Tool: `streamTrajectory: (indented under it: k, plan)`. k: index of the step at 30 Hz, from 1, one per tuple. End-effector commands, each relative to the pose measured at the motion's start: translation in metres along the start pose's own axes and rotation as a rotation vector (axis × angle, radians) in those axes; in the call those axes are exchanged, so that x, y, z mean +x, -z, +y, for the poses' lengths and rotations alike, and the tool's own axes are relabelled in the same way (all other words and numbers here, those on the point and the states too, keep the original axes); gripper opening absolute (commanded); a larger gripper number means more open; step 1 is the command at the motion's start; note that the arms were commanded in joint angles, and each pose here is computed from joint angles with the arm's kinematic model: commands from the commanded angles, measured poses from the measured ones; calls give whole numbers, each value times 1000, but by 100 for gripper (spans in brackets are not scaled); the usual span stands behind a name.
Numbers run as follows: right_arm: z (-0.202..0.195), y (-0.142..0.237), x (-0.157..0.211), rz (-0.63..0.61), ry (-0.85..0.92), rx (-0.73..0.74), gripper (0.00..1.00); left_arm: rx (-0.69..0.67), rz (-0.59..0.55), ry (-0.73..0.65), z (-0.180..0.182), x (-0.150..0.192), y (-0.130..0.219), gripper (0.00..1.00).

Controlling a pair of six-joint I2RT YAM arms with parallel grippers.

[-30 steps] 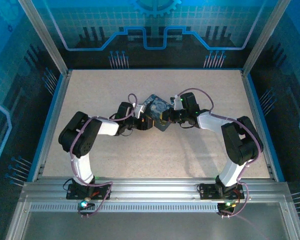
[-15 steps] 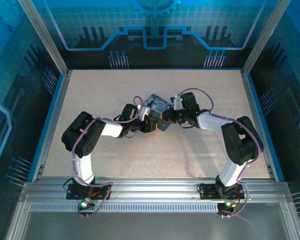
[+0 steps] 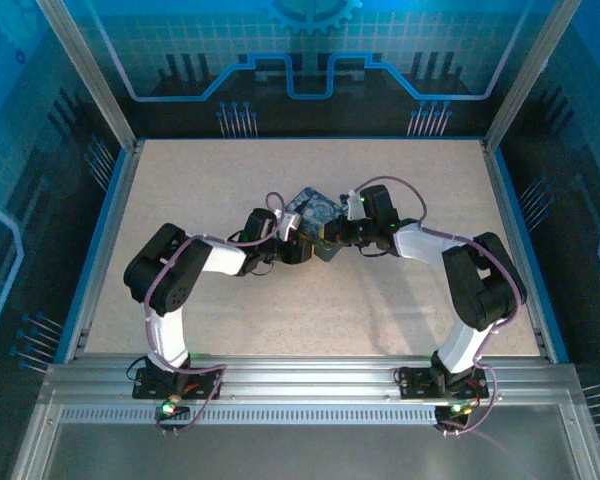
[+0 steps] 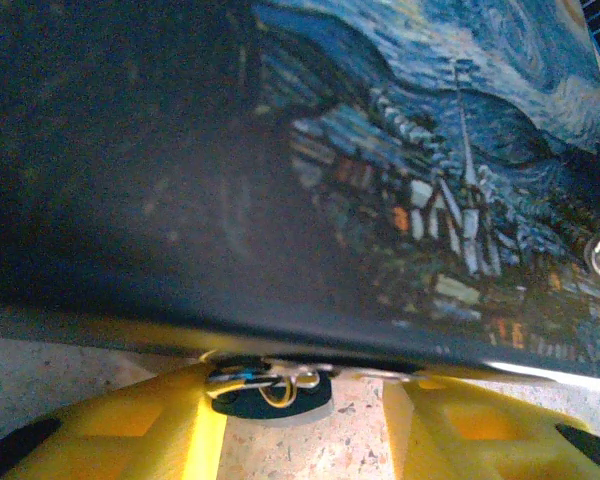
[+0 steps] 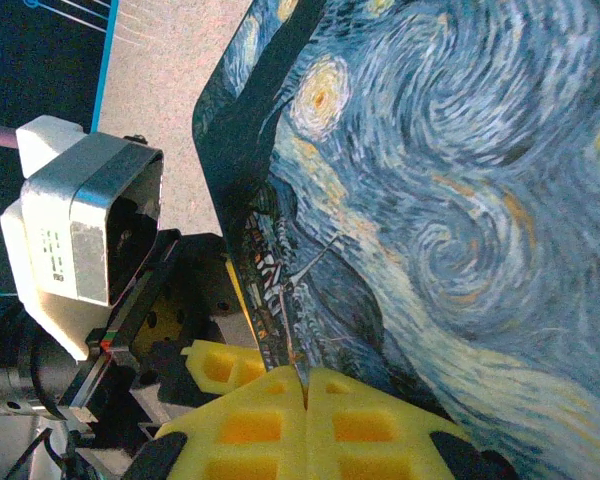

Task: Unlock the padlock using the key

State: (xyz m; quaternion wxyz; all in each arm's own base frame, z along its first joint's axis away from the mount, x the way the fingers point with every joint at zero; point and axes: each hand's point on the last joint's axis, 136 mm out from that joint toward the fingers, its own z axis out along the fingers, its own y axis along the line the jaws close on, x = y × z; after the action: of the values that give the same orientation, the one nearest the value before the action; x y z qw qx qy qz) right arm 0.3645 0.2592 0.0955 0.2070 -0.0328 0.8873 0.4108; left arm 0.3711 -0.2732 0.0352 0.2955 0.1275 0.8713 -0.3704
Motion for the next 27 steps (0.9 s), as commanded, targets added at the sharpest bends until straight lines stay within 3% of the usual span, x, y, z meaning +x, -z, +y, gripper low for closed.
streamTrajectory:
  k: [1, 14, 21, 27]
  plan:
    - [-13, -8, 19, 58, -24, 46, 0, 7, -45, 20, -4, -14, -7, 46]
    - [-5, -4, 14, 35, 0, 33, 0, 0, -57, 28, -4, -17, -5, 32]
    - [16, 21, 7, -11, 86, 24, 0, 19, -77, 39, -15, -22, 8, 31]
    - [28, 42, 39, 18, 180, 18, 0, 46, -88, 70, -27, -21, 21, 31]
